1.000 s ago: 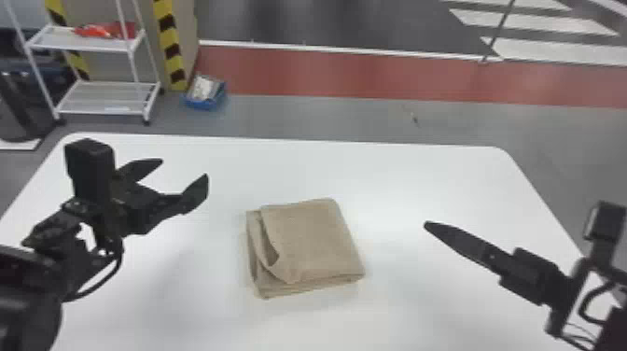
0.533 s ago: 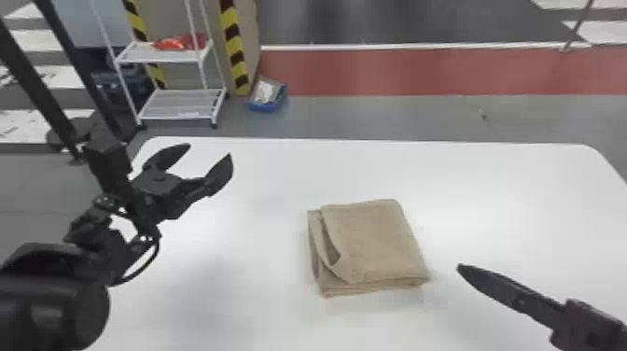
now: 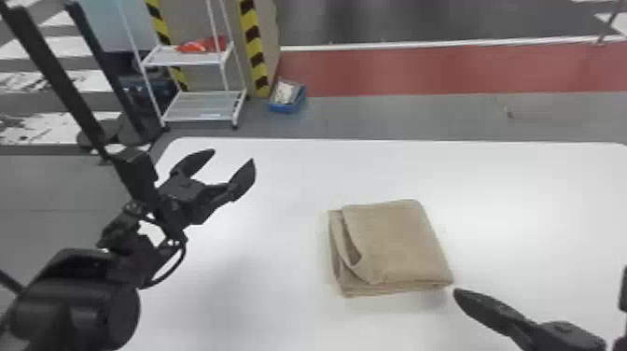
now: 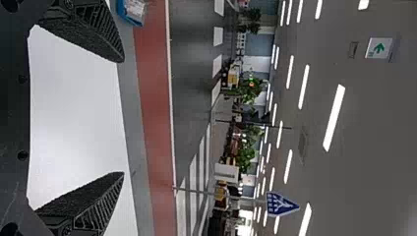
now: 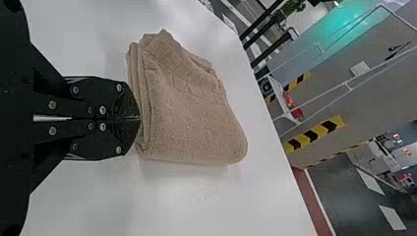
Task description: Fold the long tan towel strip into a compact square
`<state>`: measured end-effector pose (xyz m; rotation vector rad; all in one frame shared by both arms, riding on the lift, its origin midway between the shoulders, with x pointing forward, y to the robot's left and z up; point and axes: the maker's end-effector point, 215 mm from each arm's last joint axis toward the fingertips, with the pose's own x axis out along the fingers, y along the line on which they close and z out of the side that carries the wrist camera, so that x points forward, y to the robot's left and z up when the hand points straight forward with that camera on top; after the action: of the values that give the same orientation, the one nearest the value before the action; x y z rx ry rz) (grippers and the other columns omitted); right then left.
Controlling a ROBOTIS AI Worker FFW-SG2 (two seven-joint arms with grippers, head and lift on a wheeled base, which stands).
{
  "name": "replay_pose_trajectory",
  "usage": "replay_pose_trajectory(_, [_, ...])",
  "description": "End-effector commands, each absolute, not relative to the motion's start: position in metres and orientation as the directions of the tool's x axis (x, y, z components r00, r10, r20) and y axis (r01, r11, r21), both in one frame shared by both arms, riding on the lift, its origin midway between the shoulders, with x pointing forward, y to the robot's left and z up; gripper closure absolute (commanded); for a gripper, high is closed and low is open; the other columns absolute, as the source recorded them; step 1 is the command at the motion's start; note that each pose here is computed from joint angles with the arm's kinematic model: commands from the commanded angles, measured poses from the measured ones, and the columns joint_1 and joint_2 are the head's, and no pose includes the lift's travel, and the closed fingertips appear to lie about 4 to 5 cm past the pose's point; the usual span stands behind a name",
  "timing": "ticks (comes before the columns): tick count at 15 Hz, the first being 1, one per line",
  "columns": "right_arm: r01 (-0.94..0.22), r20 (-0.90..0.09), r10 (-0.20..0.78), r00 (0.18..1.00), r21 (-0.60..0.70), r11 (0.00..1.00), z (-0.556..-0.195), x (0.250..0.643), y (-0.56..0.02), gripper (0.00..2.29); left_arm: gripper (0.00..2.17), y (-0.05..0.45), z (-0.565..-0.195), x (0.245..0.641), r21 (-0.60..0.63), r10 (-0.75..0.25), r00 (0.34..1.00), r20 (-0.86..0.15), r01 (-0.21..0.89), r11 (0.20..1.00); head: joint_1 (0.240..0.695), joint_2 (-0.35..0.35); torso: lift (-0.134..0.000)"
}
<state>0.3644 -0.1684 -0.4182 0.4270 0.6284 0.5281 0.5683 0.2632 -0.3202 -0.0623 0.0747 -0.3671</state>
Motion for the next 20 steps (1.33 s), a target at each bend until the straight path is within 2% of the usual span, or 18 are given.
replay_pose_trajectory(1, [-0.315,-0.464,0.563,0.684,0.508,0.801,-0.429,0.369,-0.169,2.16,0.07,0.263,-0.322,0.568,-0.077,-0.36,0.931,-0.064,0.355,0.932,0.695,0.114,-0.124])
replay_pose_trajectory(6, [-0.317,-0.478,0.581,0.658,0.525,0.79,-0.454,0.389,-0.148,2.16,0.07,0.259,-0.326,0.565,-0.079,-0.373,0.925,-0.071,0.368,0.927,0.695,0.119,-0.124])
replay_pose_trajectory(11, [-0.308,-0.496,0.529,0.689,0.46,0.833,-0.444,0.425,-0.152,2.16,0.07,0.256,-0.323,0.551,-0.089,-0.393,0.919,-0.041,0.388,0.917,0.695,0.125,-0.124])
replay_pose_trajectory(13, [-0.303,-0.49,0.503,0.712,0.433,0.849,-0.433,0.455,-0.16,2.16,0.07,0.256,-0.32,0.544,-0.093,-0.397,0.917,-0.035,0.393,0.915,0.695,0.116,-0.124])
replay_pose_trajectory(18, [-0.261,-0.549,0.491,0.676,0.445,0.857,-0.45,0.525,-0.16,2.16,0.07,0.255,-0.321,0.531,-0.102,-0.414,0.91,-0.036,0.409,0.907,0.695,0.095,-0.124])
replay_pose_trajectory(20, [-0.255,-0.556,0.505,0.66,0.466,0.847,-0.462,0.51,-0.16,2.16,0.07,0.259,-0.324,0.526,-0.103,-0.415,0.909,-0.041,0.409,0.907,0.695,0.097,-0.124])
